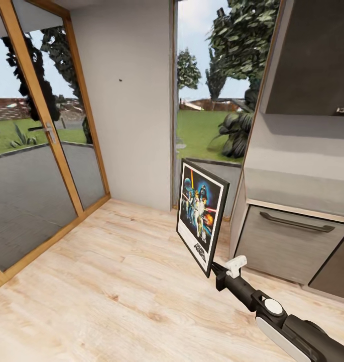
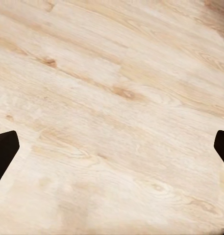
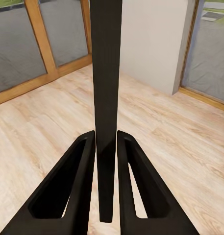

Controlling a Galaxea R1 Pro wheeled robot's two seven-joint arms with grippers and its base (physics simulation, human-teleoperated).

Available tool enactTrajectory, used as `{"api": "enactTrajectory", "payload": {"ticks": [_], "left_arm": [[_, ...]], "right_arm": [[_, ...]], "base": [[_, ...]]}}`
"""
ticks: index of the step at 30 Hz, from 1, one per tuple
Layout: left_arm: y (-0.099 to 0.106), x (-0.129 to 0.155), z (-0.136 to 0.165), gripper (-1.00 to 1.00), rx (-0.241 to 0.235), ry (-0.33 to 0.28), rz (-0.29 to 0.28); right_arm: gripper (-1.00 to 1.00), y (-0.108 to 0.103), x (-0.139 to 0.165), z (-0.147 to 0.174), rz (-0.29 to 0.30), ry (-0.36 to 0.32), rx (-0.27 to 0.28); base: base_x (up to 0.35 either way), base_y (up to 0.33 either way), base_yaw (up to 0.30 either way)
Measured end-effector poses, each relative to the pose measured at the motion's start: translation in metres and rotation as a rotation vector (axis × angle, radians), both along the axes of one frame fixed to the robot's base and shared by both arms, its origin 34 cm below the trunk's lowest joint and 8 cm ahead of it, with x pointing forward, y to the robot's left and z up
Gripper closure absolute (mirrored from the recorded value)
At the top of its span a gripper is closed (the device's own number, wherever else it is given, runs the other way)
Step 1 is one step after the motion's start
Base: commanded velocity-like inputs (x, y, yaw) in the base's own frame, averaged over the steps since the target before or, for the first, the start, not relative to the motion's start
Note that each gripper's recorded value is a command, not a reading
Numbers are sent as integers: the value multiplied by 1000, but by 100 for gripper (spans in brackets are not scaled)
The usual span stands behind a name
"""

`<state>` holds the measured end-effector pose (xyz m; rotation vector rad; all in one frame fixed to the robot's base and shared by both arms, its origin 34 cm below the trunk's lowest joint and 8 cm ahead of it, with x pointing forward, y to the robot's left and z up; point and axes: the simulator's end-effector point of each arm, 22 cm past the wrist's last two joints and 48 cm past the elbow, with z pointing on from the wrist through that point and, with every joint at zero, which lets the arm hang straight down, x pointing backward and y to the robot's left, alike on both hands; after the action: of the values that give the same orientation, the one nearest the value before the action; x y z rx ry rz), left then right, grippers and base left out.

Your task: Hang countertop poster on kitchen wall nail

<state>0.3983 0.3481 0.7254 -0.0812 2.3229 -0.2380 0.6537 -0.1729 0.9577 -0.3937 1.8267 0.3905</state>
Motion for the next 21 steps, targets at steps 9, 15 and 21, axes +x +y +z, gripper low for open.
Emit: {"api": "enactTrajectory", "payload": {"ticks": [9,15,21], "left_arm": [[-3,-13,-2,-100,-16,38,6],[-3,-20,-3,-100,-55,144,29],[-3,-21,-1,-100,-58,151,31]], "right_arm": [[100,1,-4,7,1,-1,2],[100,6,-7,17,10,-9,12],[100,6,-8,19,10,-8,13]], "base": [[0,0,0],[0,0,0],[0,0,0]]}}
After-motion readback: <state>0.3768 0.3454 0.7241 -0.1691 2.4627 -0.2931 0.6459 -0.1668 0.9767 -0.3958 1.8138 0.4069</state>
